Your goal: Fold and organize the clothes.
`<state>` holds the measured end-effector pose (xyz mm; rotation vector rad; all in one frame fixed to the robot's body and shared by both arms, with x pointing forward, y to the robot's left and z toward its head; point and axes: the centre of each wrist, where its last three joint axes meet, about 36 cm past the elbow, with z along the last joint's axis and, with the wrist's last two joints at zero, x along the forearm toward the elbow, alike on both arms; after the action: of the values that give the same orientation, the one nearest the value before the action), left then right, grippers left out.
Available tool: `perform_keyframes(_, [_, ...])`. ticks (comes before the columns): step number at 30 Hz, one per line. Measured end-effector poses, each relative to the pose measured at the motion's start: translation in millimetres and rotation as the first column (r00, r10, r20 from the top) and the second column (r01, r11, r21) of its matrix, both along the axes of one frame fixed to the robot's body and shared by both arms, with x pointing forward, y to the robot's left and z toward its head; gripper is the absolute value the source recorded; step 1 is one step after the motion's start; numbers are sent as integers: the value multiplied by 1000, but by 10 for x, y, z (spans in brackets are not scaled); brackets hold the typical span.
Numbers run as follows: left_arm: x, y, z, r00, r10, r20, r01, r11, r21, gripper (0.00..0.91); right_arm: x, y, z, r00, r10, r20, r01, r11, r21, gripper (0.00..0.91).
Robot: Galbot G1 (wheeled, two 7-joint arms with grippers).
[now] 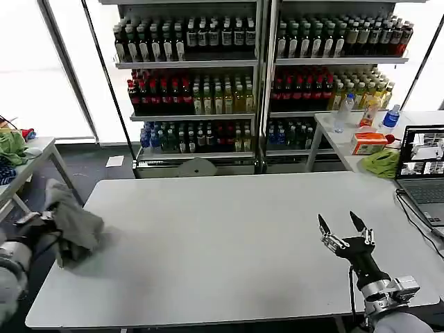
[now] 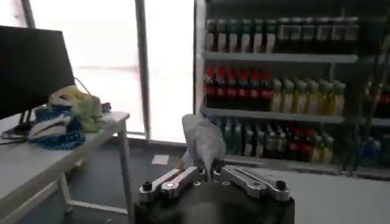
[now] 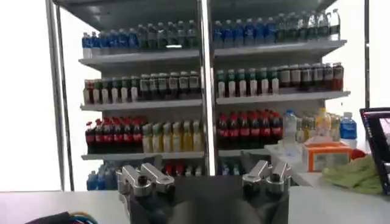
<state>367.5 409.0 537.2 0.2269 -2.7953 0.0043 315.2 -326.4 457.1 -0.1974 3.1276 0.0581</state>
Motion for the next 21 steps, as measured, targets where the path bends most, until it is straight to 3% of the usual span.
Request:
perform_keyframes(9, [103,-1000,-487,980,-176,-89,181,982,54,20,-65,7,18,1000,-22,-18,22,1000,-7,907])
perform_keyframes(15, [95,-1639,-634,949,-294,-116,291,956,-40,20,-62,77,4,999,-26,-33,25,1000,-16,907])
perform_keyframes(17, [95,-1838,-658,936,-328,-124,317,943,-102,171,-52,115,-5,999,-25,-39,24,1000,-19,907])
perform_keyframes(18, [94,-1926,-654,931,-342,-127,326,936,-134,806,-46,137,-9,999,-25,-43,24,999,-21,907])
perform_keyframes(19, [101,-2018,-639,926,-354,-127,331,928,-172,907,-38,161,-12,999,-24,-47,23,999,-24,907])
perform_keyframes(21, [107,-2173,-626,915,-380,-131,343,908,-239,907,-18,212,-16,998,-23,-58,21,999,-32,907])
